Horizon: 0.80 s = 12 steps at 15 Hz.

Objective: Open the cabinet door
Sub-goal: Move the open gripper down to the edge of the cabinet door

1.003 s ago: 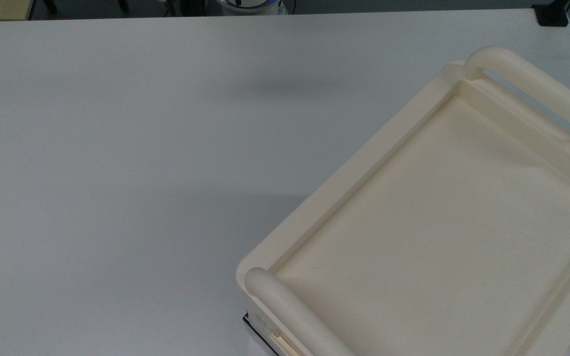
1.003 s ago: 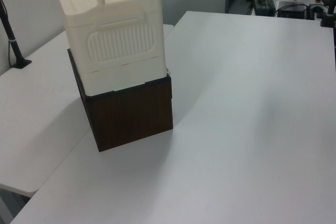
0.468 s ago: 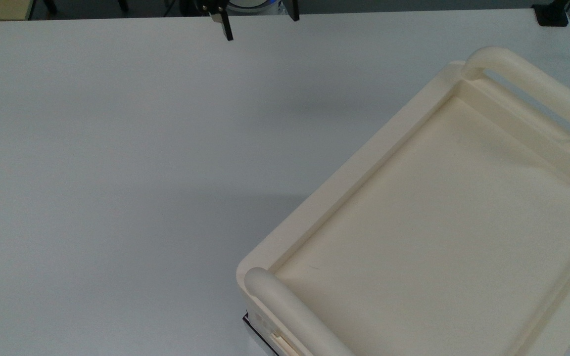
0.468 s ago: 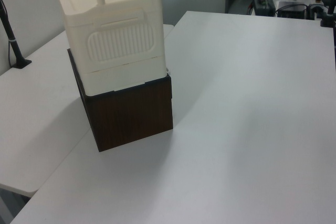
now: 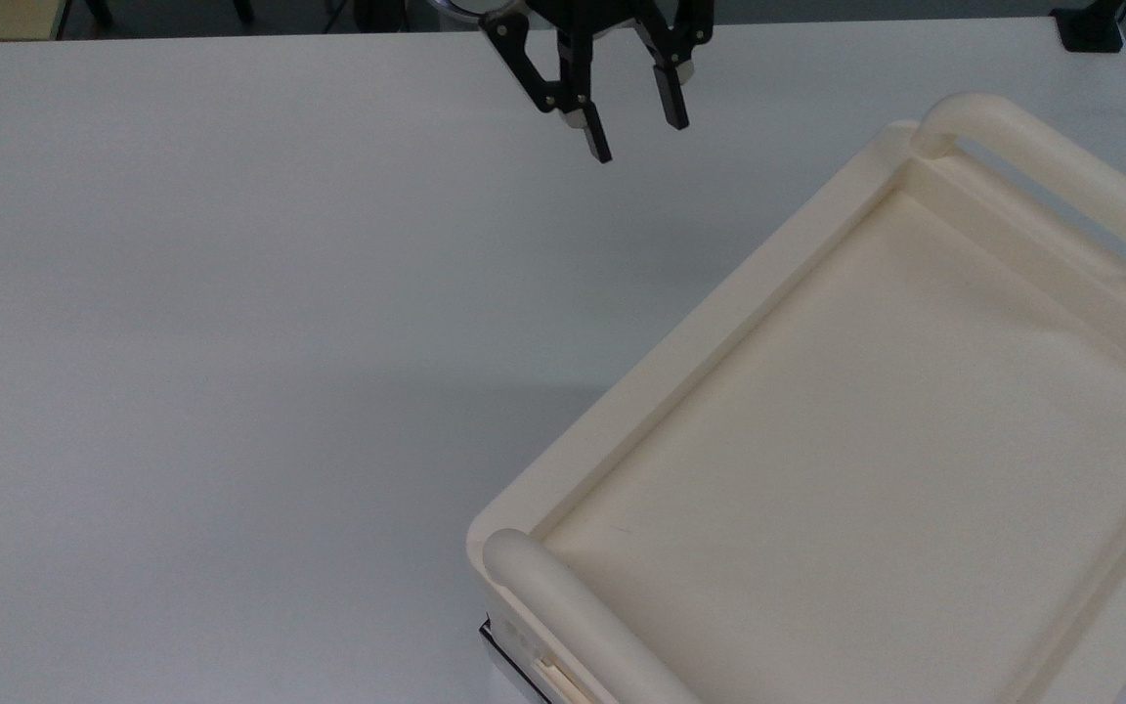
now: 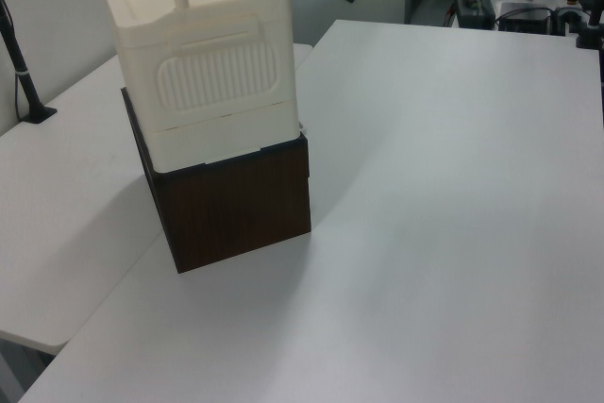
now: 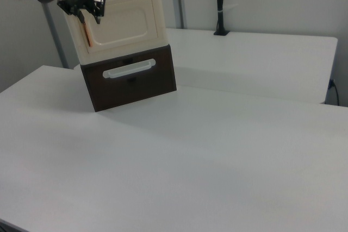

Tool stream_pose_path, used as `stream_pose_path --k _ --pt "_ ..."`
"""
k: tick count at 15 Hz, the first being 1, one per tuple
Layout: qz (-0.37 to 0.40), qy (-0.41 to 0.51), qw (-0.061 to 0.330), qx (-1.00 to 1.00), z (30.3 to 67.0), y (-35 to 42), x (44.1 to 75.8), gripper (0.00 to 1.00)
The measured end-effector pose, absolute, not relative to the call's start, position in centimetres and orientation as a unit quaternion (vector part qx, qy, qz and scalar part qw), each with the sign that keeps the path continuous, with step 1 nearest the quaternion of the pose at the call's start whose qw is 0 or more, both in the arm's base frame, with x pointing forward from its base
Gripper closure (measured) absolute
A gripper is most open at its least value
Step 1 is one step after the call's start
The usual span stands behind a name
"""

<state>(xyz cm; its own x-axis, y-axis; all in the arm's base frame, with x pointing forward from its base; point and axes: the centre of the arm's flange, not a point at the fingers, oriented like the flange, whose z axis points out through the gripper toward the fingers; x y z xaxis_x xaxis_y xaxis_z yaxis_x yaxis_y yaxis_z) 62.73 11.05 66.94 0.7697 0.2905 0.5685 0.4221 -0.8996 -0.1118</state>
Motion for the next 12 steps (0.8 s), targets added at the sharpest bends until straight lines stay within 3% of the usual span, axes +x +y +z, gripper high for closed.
stream_pose_path --k 2,8,12 --pt "-0.294 -0.207 0.119 -0.925 66.4 12.5 63.3 0.51" --pt "-0.306 -0.246 0.117 -0.912 66.5 14.4 63.4 0.51" --pt "-0.326 -0.251 0.122 -0.903 66.3 16.0 63.9 0.61"
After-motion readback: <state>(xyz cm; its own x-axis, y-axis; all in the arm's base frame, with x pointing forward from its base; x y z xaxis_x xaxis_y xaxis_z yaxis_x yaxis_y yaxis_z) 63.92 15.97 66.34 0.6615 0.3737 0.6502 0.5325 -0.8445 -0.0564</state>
